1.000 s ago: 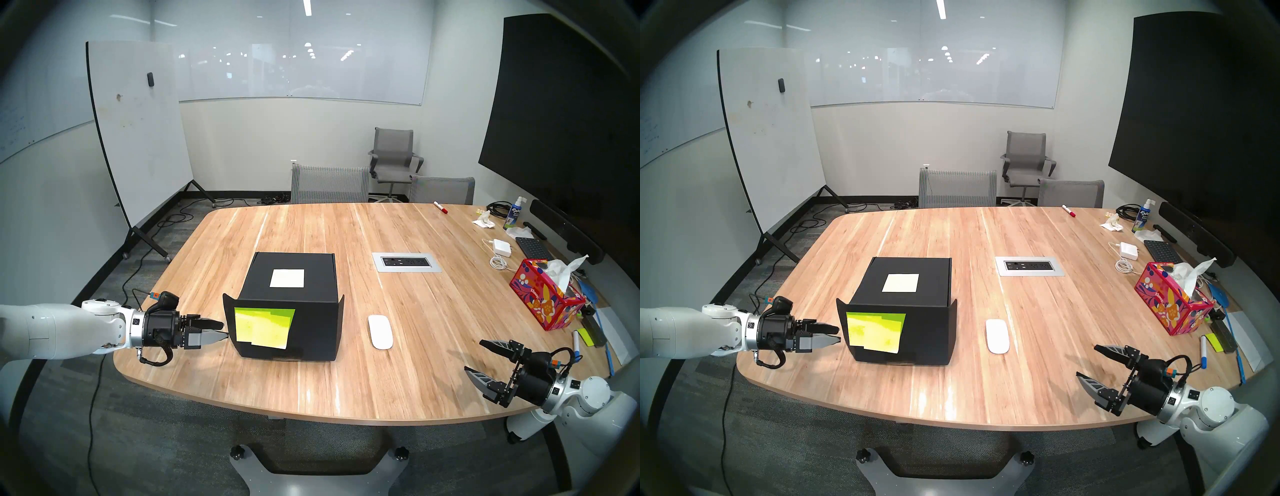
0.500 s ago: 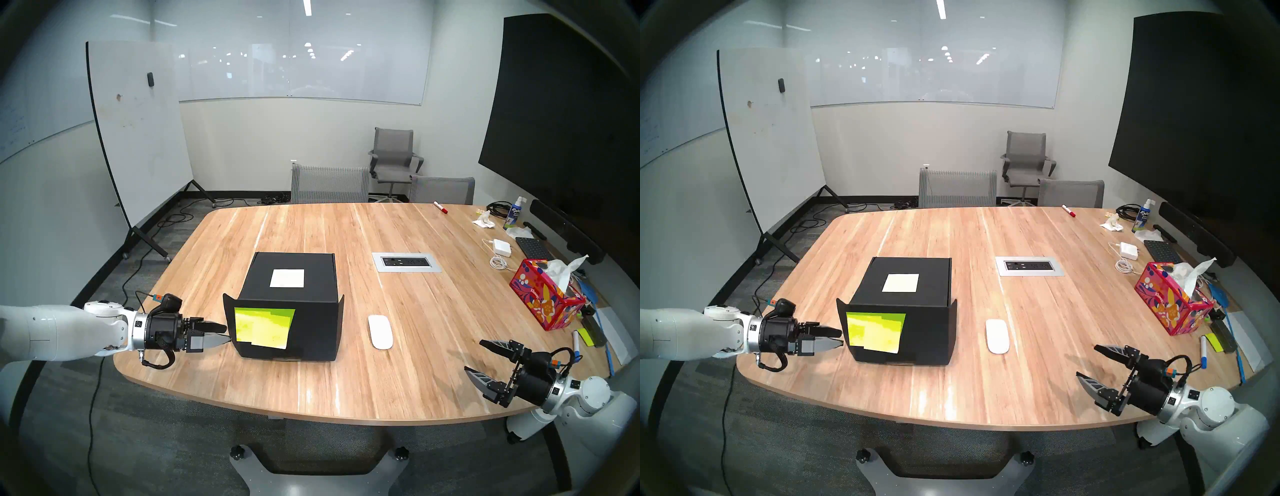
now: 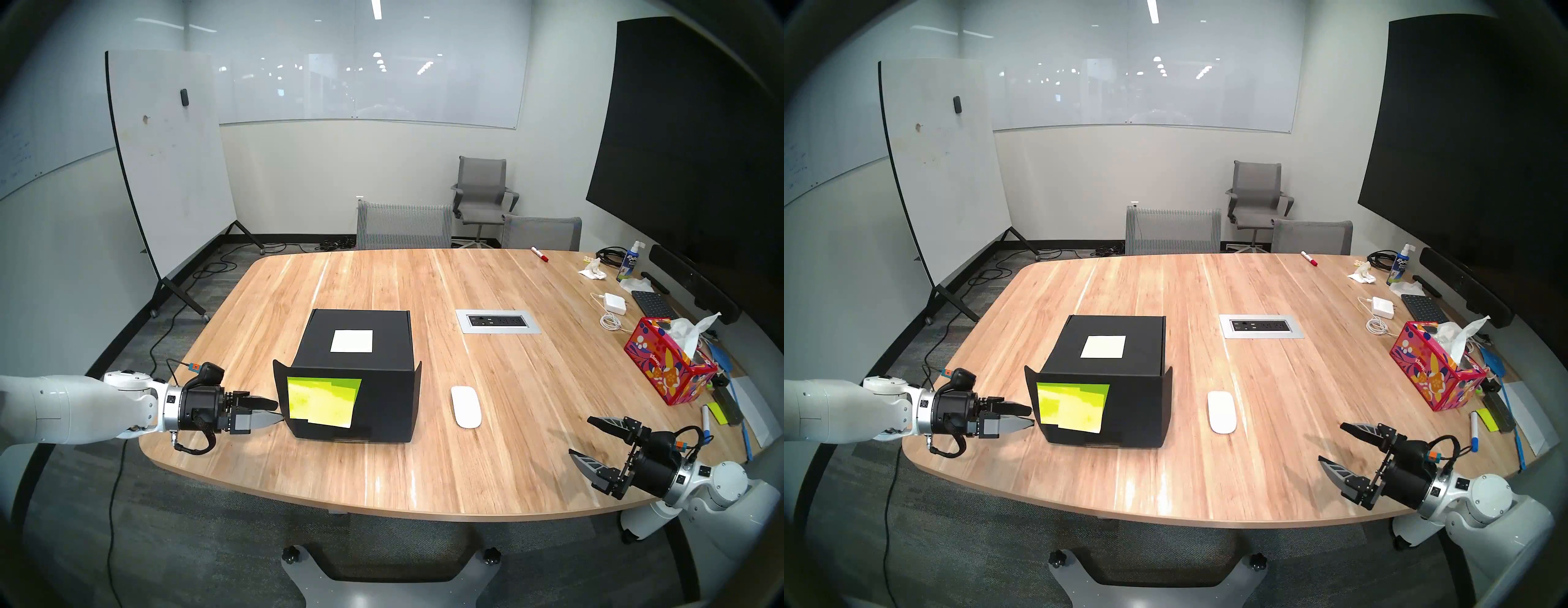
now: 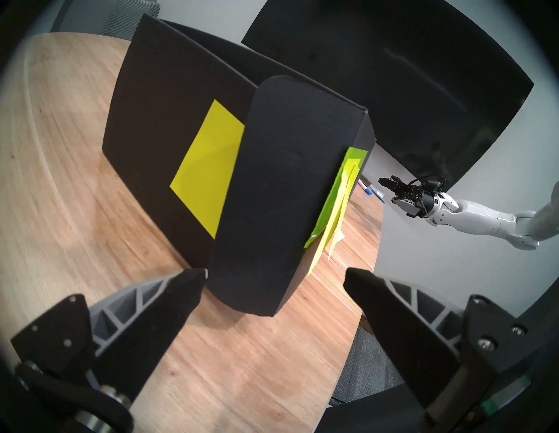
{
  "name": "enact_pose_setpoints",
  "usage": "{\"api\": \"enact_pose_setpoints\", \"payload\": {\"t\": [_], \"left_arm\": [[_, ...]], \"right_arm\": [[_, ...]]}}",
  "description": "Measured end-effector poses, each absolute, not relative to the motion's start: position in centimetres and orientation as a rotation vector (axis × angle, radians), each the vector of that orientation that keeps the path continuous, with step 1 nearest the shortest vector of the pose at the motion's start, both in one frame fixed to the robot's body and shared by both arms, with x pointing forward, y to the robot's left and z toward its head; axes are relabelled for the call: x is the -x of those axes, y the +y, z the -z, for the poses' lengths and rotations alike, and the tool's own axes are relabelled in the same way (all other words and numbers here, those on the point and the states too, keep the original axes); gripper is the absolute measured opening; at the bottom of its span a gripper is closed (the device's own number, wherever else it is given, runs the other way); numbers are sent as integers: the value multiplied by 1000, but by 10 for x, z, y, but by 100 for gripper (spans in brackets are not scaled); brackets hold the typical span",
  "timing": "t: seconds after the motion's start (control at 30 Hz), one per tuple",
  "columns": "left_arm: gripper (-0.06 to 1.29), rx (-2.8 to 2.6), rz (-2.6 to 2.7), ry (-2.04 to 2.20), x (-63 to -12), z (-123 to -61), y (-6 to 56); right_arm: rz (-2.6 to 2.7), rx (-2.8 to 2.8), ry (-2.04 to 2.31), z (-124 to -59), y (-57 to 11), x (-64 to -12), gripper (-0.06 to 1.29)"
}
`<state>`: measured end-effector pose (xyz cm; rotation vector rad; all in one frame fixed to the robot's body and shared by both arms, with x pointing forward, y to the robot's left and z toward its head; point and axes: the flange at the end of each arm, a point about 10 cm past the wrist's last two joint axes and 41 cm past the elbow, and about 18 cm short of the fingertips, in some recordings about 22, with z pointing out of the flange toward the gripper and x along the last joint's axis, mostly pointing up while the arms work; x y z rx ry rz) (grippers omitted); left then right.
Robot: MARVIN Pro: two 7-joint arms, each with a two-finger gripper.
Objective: Open the box and place the mouse inside
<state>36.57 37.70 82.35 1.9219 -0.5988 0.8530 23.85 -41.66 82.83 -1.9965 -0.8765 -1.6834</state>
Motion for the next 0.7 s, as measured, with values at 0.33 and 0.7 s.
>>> {"api": "enact_pose_setpoints", "payload": {"t": [0.33,0.7], "left_arm": [[125,-1929,-846,-602,-364,-821,376],[125,-1932,-840,-608,-364,-818,372]], "right_arm": [[1683,1996,-877,-828,-417,-238,124],[1683,1996,-877,-828,-417,-238,124]]}}
